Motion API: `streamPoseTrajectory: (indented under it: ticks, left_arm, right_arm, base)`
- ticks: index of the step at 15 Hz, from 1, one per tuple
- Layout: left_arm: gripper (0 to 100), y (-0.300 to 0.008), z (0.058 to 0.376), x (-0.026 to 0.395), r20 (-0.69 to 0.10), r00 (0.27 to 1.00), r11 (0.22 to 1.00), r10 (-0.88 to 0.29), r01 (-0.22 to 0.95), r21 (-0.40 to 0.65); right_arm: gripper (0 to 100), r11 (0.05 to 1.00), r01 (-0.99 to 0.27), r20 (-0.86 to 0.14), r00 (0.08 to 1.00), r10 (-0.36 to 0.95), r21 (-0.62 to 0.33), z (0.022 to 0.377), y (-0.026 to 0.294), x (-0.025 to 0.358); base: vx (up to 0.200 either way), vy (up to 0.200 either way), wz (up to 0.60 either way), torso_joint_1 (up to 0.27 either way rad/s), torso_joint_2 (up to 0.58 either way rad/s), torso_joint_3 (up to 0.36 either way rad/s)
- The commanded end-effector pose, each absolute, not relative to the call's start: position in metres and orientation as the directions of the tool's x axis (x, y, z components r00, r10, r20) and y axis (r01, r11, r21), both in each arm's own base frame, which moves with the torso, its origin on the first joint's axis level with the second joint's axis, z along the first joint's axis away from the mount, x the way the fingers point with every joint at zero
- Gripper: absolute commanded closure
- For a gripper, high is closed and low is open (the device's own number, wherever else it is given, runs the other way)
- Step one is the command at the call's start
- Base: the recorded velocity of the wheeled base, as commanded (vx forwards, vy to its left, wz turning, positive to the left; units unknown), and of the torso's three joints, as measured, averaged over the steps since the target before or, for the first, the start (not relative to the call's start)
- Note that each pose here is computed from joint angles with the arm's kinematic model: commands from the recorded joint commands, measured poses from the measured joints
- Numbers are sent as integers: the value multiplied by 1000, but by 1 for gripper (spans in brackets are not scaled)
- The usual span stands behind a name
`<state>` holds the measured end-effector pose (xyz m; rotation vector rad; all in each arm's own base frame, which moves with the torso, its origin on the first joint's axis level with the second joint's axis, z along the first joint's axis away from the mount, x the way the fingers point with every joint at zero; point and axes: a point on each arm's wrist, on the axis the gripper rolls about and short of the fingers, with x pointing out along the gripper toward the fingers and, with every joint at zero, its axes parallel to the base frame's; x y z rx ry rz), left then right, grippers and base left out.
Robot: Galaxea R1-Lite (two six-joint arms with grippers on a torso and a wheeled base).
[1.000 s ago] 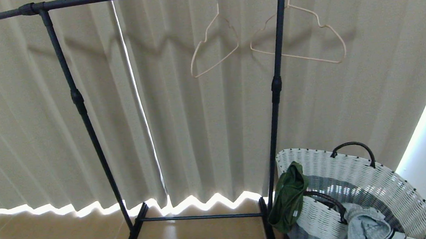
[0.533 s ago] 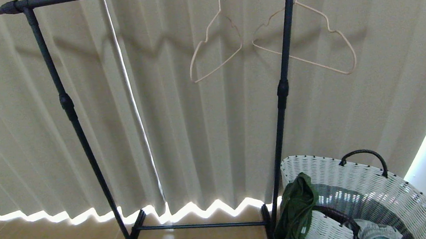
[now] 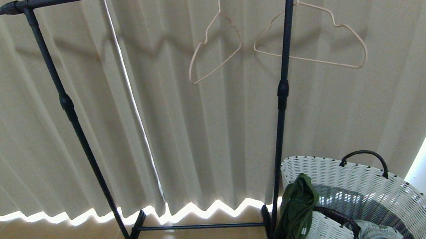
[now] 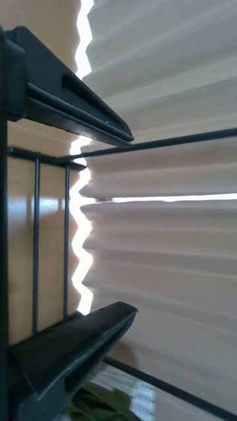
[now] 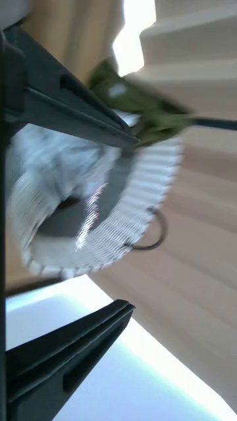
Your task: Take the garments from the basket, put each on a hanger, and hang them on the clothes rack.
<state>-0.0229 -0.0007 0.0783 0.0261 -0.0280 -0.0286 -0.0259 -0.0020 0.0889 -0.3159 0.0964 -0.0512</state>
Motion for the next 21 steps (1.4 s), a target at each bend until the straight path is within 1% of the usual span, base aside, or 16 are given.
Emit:
streamPoseTrajectory:
  ticks: [1,2,3,4,5,6,7,8,9,11,14,16,17,19,20,21]
  left_arm:
    - [0,-1,78,-23,26,999,998,-37,36,48]
    - [0,-1,78,-23,26,999,998,-40,38,56]
    - [0,-1,78,-23,20,999,998,-40,39,59]
    - [0,-1,78,-23,20,999,998,-40,39,59]
    - [0,-1,78,-23,20,999,998,-40,39,59]
    - [0,-1,78,-23,20,999,997,-41,40,59]
    - [0,-1,78,-23,20,999,997,-41,40,61]
    - [0,-1,78,-23,20,999,997,-41,40,61]
    - [0,-1,78,-23,20,999,997,-41,40,61]
    - [0,-1,78,-23,20,999,997,-41,40,61]
    - [0,-1,78,-23,20,999,997,-40,39,62]
    - [0,-1,78,-23,20,999,997,-41,40,62]
    - [0,-1,78,-23,20,999,997,-41,40,62]
    - [0,-1,78,-23,20,999,997,-41,40,61]
    - [0,-1,78,-23,20,999,997,-41,40,61]
    - [0,-1,78,-23,20,999,997,-41,40,62]
  right_arm:
    - [0,894,-105,-353,934,-63,-437,112,-2,-5]
    - [0,888,-127,-398,915,-68,-443,114,-2,1]
    - [0,850,-200,-506,858,-88,-487,118,-2,18]
    - [0,822,-242,-560,821,-110,-516,116,-2,26]
    - [0,773,-327,-653,743,-146,-544,104,-3,33]
    - [0,726,-397,-691,708,-146,-561,98,-3,36]
    - [0,693,-434,-703,695,-149,-576,98,-3,41]
    - [0,681,-461,-723,674,-149,-570,97,-3,47]
    - [0,679,-497,-763,629,-147,-540,94,-3,59]
    - [0,682,-540,-813,564,-142,-493,87,-2,82]
    - [0,683,-588,-868,475,-142,-433,57,-1,125]
    - [0,686,-585,-864,486,-131,-433,45,-1,143]
    - [0,686,-586,-865,486,-126,-430,43,-1,146]
    - [0,693,-586,-872,470,-132,-421,36,-2,161]
    - [0,694,-585,-873,470,-132,-420,36,-2,161]
    - [0,715,-562,-878,453,-154,-416,29,-10,171]
  base:
    - [0,0,0,0,0,0]
    - [0,0,0,0,0,0]
    - [0,0,0,0,0,0]
    - [0,0,0,0,0,0]
    - [0,0,0,0,0,0]
    - [200,0,0,2,2,-2]
    - [0,0,0,0,0,0]
    - [0,0,0,0,0,0]
    - [0,0,0,0,0,0]
    - [0,0,0,0,0,0]
    - [0,0,0,0,0,0]
    - [0,0,0,0,0,0]
    - [0,0,0,0,0,0]
    - [0,0,0,0,0,0]
    - [0,0,0,0,0,0]
    - [0,0,0,0,0,0]
